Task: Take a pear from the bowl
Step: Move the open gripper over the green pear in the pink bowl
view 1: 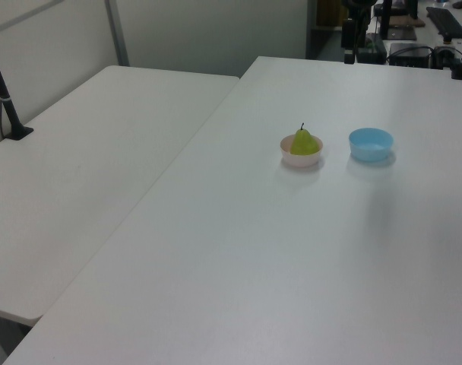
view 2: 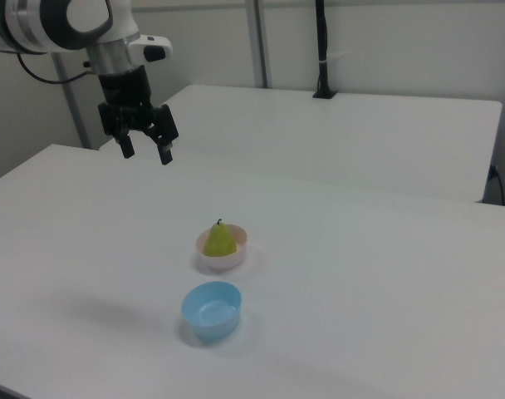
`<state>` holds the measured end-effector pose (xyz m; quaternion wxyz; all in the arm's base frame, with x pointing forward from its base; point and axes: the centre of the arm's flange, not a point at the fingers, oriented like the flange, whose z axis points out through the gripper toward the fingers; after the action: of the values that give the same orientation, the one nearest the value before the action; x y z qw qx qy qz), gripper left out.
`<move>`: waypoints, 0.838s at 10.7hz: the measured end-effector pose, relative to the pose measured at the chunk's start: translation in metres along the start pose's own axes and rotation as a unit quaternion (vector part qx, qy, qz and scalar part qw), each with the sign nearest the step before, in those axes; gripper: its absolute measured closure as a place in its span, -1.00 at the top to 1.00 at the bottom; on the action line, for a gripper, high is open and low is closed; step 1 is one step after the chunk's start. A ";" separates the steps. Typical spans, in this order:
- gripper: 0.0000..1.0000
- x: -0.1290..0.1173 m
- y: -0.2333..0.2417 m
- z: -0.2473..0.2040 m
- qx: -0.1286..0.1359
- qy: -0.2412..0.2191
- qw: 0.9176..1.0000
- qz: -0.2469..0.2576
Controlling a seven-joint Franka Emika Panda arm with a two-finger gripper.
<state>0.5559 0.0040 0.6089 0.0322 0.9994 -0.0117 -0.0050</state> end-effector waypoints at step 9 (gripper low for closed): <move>1.00 0.001 -0.001 0.002 0.000 0.000 1.000 -0.003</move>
<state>0.5571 0.0044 0.6065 0.0323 0.9994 -0.0088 -0.0052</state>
